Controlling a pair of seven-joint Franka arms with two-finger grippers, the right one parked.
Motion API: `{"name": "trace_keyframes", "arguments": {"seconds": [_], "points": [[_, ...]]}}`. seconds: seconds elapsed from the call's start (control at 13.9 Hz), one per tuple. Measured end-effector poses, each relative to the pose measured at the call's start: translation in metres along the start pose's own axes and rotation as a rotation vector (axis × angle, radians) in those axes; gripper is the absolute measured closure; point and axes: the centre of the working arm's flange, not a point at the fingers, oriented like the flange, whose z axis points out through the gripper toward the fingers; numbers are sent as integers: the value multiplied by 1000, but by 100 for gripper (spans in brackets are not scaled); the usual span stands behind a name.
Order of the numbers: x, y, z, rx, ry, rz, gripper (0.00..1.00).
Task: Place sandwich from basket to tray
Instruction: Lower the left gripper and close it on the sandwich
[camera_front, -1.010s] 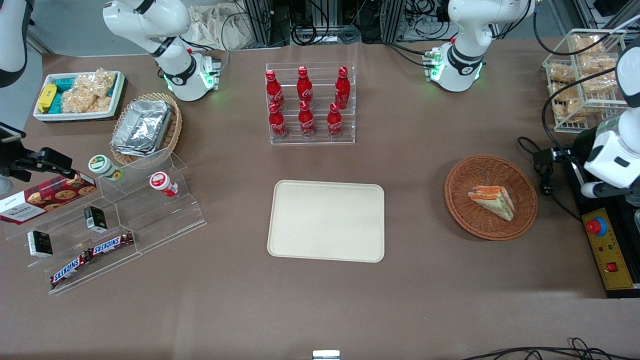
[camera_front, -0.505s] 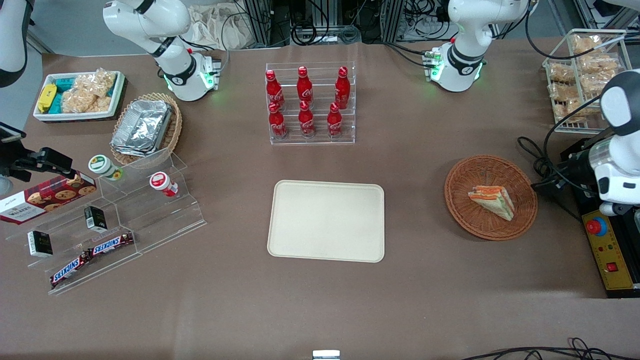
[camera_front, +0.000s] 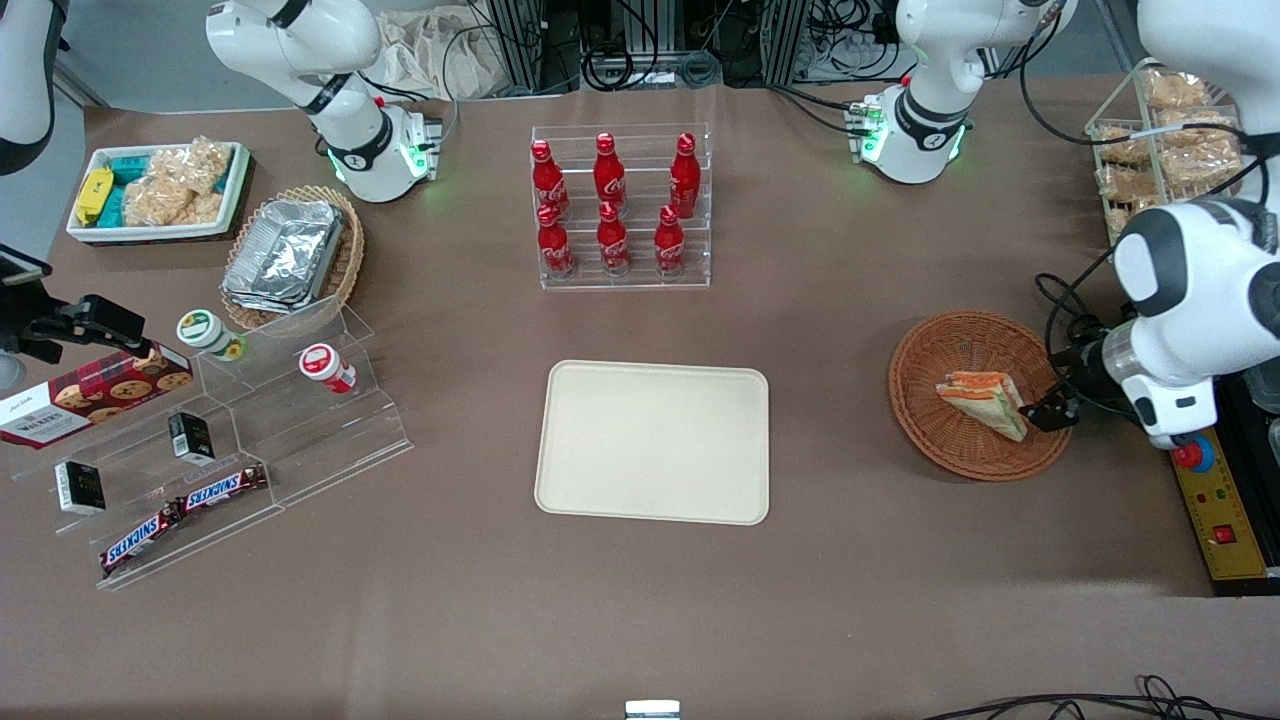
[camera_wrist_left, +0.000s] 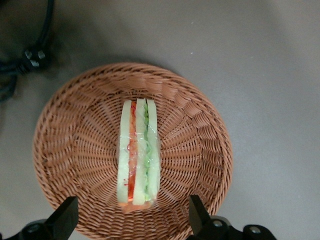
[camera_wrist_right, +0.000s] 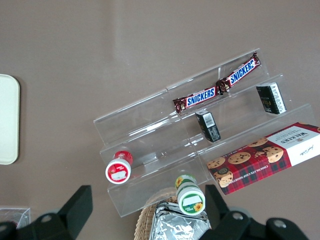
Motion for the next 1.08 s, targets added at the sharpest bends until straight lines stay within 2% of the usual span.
{"name": "trace_keyframes", "arguments": {"seconds": [0.51,1.08], "points": [[-17,13,42,-13,13,-57,0],[-19,-8,75,21,-3,-65,0]]}}
